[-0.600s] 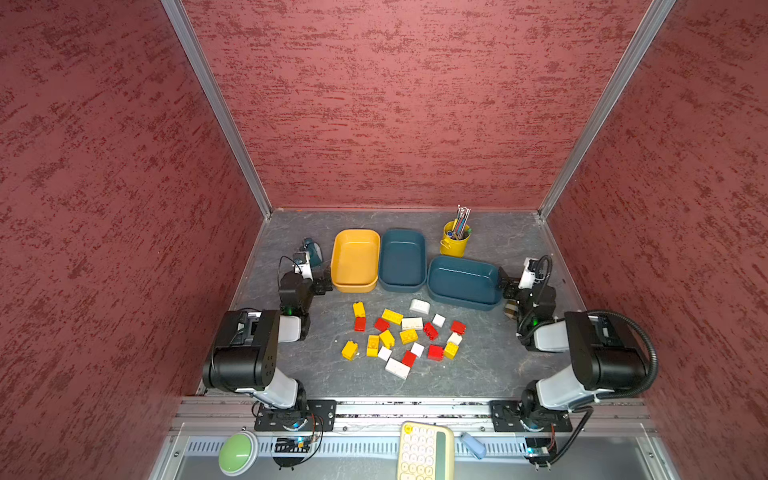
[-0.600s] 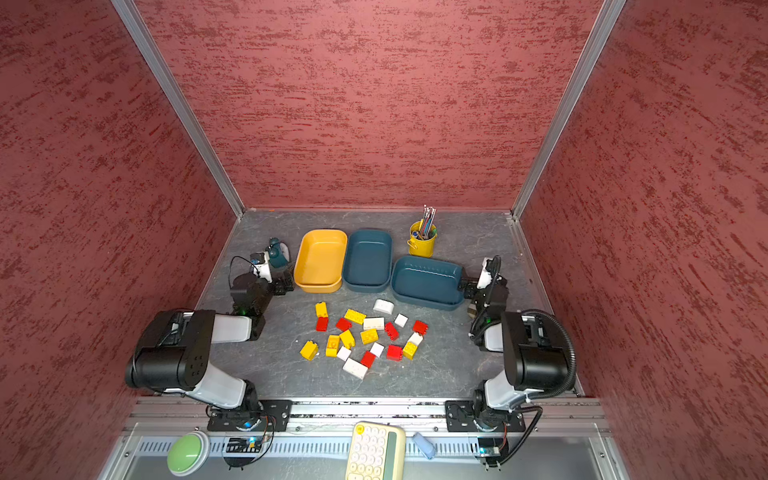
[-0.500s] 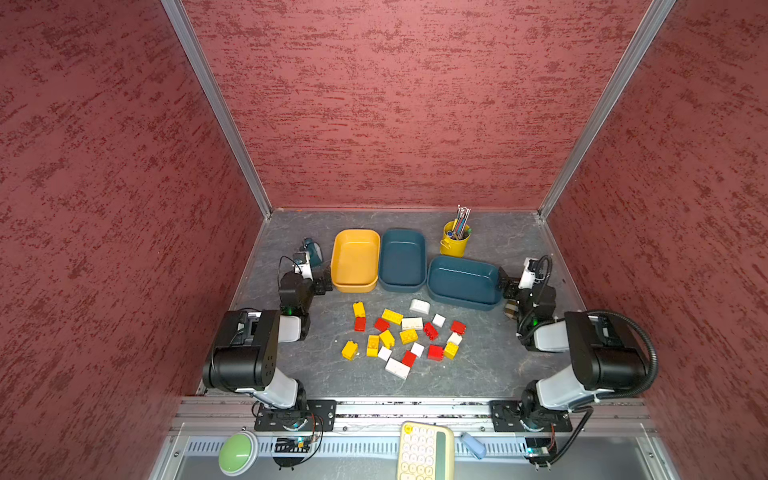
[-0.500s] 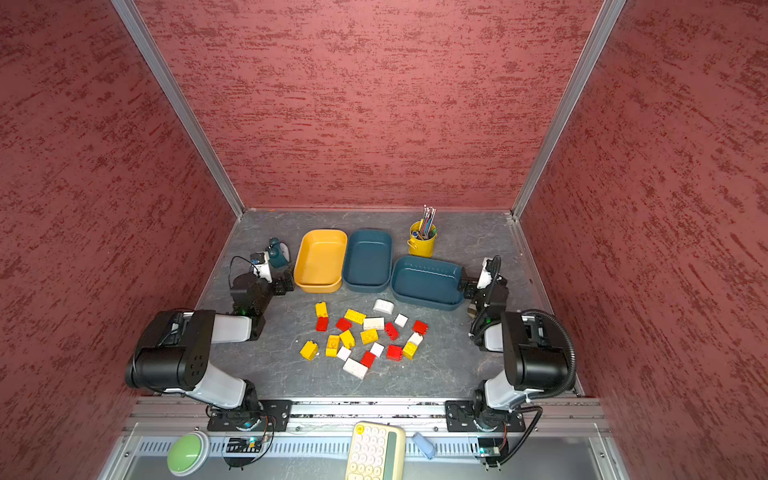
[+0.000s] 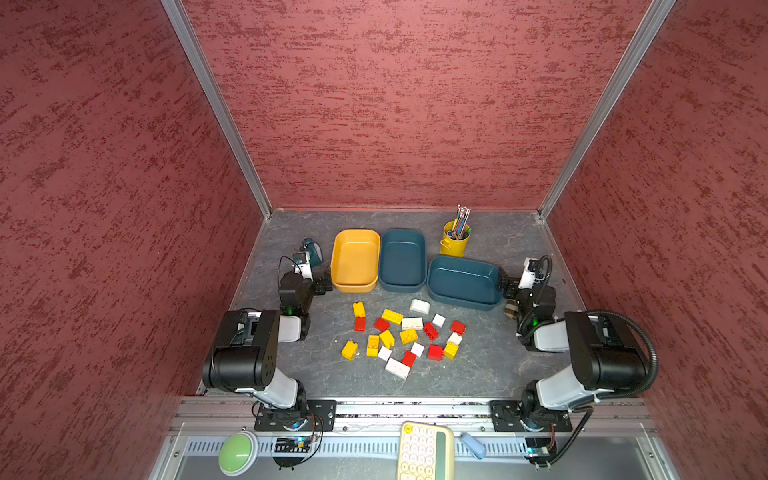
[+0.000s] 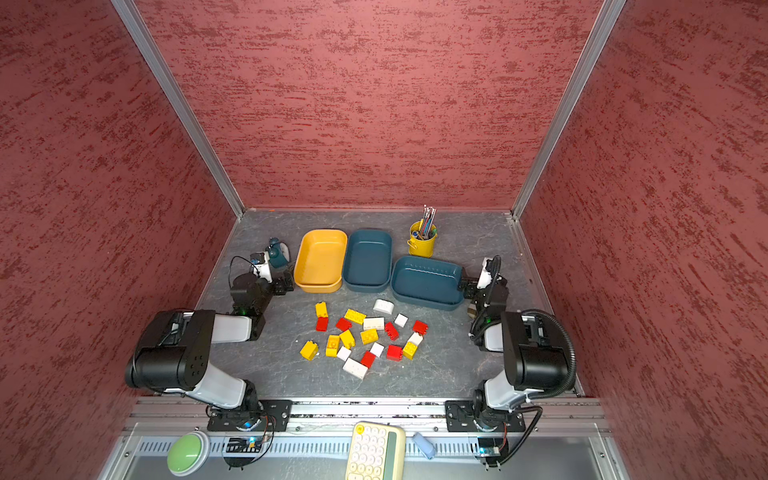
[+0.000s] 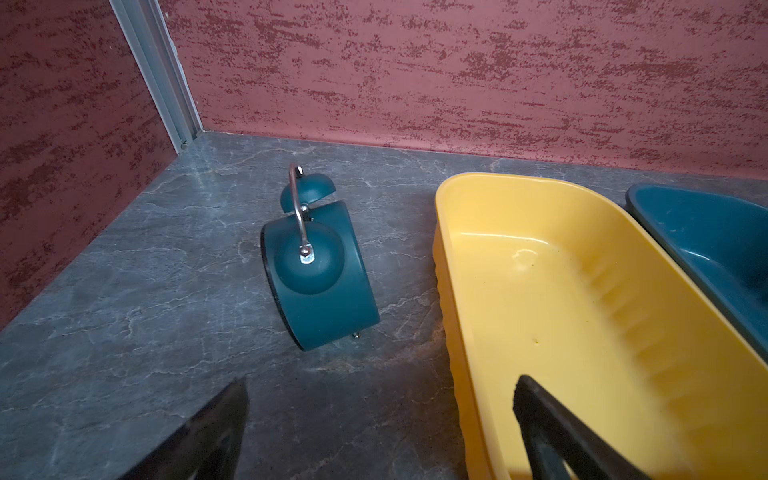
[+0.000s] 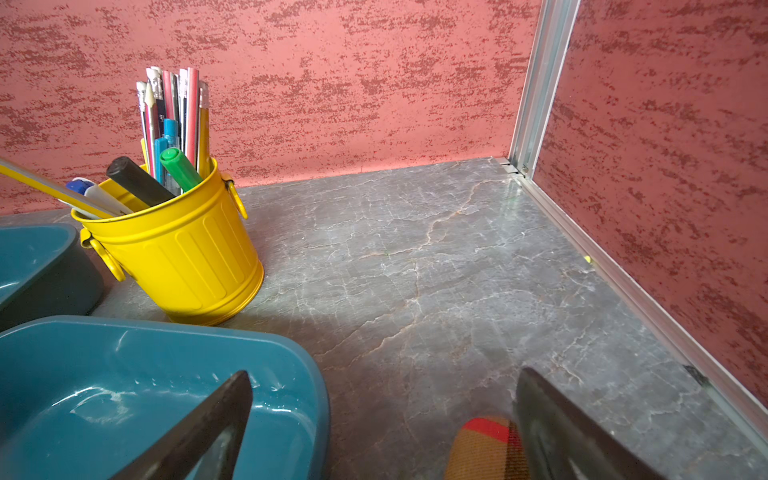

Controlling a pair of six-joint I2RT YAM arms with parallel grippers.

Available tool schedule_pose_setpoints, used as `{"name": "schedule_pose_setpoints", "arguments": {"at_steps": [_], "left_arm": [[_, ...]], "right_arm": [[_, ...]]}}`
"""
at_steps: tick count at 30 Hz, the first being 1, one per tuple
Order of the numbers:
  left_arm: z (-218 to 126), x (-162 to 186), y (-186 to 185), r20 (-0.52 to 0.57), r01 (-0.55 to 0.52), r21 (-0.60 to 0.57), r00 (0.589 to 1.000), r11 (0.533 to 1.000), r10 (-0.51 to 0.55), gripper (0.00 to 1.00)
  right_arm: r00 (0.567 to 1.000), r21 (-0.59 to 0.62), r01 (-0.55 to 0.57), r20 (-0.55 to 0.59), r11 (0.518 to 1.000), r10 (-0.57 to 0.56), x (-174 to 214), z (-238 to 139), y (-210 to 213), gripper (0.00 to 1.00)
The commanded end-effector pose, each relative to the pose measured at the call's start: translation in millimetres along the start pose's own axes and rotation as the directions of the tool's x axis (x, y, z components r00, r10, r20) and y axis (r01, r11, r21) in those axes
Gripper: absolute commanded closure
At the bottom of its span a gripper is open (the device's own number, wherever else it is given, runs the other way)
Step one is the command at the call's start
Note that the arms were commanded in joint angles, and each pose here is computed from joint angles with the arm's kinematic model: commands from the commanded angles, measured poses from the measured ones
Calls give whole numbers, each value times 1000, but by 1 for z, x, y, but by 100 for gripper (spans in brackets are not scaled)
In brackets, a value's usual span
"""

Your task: Sort the legos into containers by color

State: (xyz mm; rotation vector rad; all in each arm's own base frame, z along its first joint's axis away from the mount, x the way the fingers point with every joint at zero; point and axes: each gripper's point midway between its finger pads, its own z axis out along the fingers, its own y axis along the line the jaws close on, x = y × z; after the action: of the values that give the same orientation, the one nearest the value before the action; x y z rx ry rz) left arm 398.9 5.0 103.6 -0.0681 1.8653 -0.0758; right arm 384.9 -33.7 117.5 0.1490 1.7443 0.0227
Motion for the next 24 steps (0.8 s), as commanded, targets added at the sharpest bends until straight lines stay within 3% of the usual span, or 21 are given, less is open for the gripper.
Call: {"name": "schedule_pose_setpoints", "arguments": {"at_steps": [1, 17, 24], "left_arm": [[0, -11, -1, 31, -4, 4, 1000, 1000, 4, 1], [-1, -11, -2, 37, -8, 5, 999, 1000, 7, 1], [-31, -54, -11, 84, -47, -47, 995, 998, 50, 1]], "right_arm": [[998, -23, 5, 55, 1000, -4, -17, 1, 5, 1], [998, -35, 4, 62, 999, -2, -19, -1, 7, 1], [993, -94, 31, 120, 995, -19, -65, -26, 22, 1]]}}
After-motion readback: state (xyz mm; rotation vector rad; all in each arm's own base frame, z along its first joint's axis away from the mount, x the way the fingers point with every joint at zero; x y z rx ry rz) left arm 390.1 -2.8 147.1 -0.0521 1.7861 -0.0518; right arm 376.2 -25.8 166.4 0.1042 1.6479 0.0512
